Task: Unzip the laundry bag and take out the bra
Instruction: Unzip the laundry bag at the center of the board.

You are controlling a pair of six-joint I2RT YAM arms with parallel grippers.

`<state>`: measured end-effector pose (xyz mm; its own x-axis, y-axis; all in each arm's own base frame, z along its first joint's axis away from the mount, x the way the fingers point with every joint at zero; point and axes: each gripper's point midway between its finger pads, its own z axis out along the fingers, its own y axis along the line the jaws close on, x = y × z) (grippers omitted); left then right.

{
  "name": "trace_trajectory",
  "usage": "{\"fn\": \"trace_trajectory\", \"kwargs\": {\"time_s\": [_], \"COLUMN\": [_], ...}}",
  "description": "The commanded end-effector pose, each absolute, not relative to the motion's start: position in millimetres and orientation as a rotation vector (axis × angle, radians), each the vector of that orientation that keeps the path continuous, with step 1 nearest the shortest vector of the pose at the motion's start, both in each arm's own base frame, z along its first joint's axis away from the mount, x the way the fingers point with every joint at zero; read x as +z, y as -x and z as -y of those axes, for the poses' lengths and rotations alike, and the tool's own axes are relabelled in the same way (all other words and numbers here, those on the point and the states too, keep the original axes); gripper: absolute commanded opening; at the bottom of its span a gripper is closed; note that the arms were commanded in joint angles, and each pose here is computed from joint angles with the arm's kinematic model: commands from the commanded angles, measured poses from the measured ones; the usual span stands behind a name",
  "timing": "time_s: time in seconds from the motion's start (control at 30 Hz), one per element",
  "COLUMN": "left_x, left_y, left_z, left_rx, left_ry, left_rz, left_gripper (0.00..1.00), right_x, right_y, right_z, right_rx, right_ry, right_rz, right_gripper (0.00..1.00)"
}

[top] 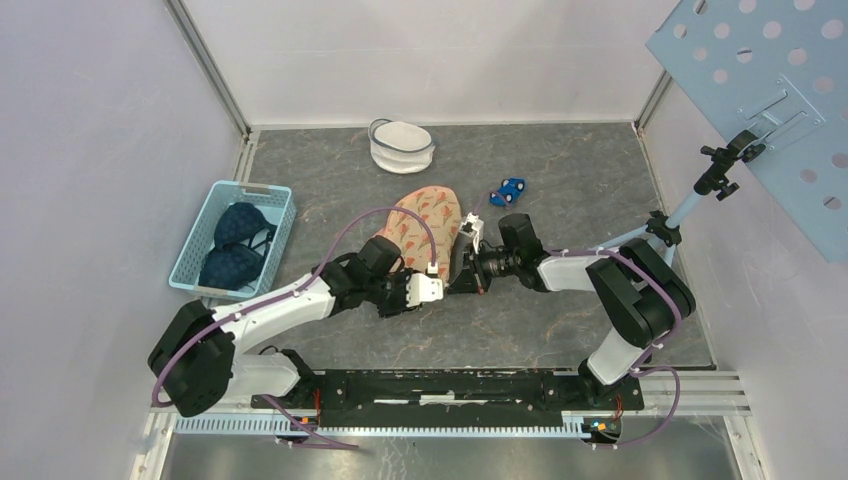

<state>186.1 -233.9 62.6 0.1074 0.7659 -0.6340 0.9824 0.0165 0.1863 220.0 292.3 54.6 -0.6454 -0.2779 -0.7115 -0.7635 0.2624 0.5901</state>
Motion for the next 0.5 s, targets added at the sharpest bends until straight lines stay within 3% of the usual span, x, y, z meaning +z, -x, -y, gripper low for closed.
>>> {"fn": "trace_trajectory", "kwargs": {"time_s": [0.0,0.2,0.3,0.4,0.47], "left_x": [91.7,103.0,94.5,84.3,74.5], "left_y": [-182.7,-190.8,-198.3,-199.2,-199.2], "left_z": [252.1,268.3,268.6,267.8,263.2], "left_rx": [-0.589,-0.611,-0.548,-0.519,-0.480], "left_ry": [-1.688,-1.632,-1.659,-1.699,-1.736], "left_rz": [-1.729,-1.716,-1.696,-1.690,-1.690], "left_gripper": [0.48,0.59,0.60,0.54,0.45], "right_x": [67.6,73.7,76.6,76.5,75.9], "right_y": [-213.1,-204.8,-203.7,-206.2,-207.3], "right_z": [-302.6,-313.6,-317.5,-317.3,-316.5], "right_rx": [1.407,1.439,1.445,1.435,1.431], "right_ry": [0.977,1.001,1.015,1.020,1.019], "right_rz": [-1.989,-1.968,-1.957,-1.959,-1.961], "right_gripper": [0.00,0.00,0.00,0.00,0.00]}}
